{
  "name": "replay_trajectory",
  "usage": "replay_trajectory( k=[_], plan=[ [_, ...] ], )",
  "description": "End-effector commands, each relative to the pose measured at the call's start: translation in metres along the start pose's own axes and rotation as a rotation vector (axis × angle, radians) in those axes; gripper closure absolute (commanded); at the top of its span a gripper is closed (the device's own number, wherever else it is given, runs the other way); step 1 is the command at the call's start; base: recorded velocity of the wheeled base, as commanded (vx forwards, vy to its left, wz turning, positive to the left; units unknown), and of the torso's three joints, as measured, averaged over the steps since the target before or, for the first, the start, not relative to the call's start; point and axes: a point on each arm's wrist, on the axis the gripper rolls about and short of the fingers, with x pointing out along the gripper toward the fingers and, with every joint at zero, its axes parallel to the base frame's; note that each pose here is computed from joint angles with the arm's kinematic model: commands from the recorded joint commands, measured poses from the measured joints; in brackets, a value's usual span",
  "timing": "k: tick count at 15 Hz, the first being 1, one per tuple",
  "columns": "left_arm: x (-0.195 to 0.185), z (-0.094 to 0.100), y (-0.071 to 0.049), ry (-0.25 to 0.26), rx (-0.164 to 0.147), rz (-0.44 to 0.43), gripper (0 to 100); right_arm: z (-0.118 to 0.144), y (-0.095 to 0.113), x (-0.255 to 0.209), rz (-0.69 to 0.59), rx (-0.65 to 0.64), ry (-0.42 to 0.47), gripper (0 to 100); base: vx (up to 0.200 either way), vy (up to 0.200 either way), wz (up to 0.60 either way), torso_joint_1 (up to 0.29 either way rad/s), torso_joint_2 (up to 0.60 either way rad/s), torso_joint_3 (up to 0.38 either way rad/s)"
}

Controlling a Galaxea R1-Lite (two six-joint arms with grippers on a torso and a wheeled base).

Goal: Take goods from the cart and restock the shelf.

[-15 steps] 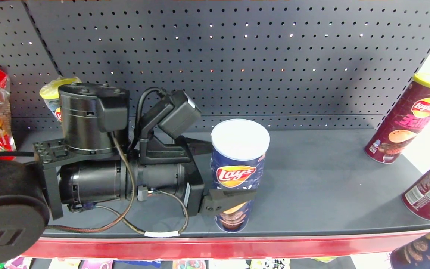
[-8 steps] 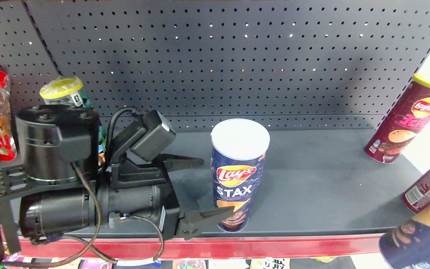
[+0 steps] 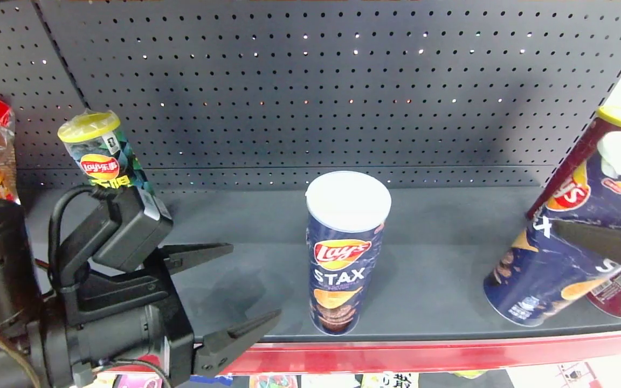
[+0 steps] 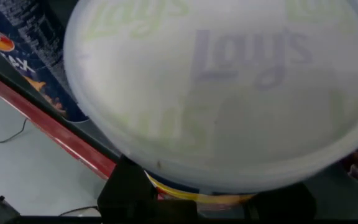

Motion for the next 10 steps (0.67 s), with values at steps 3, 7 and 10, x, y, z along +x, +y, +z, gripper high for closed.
replay_trajectory(
  k=[3,7,10],
  plan=[
    [-0.020,-0.006,-0.004,-0.027,0.007,0.031,0,0.018,0.000,0.058,0.042,-0.044,0.079,100,0.000,0.000,0.00,0.000,0.00,0.000],
    [-0.035,-0.021,-0.007,-0.007,-0.002,0.061,0,0.029,0.003,0.106,0.073,-0.049,0.105,100,0.000,0.000,0.00,0.000,0.00,0.000],
    [-0.043,-0.031,-0.007,0.007,-0.013,0.143,0,0.024,0.003,0.145,0.073,-0.042,0.075,100,0.000,0.000,0.00,0.000,0.00,0.000]
  ],
)
